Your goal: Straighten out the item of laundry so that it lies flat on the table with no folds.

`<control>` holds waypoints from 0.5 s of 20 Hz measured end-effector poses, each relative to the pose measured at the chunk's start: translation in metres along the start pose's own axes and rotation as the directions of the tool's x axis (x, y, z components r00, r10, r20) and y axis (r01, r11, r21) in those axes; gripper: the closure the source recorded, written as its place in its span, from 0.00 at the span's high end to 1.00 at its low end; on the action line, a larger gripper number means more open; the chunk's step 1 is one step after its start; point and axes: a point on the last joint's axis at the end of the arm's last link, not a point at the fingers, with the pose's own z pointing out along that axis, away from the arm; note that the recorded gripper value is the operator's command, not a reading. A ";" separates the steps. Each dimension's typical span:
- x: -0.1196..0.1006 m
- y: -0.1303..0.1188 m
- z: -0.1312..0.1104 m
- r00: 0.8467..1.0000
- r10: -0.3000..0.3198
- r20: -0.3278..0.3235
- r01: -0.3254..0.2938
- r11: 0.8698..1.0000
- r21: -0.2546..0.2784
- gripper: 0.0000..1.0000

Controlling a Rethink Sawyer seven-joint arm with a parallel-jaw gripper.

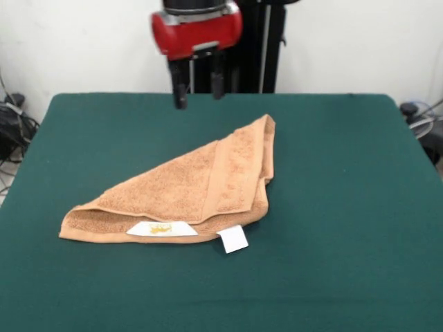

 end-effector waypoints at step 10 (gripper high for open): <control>0.008 0.052 0.014 0.995 0.075 -0.061 -0.075 0.997 0.014 1.00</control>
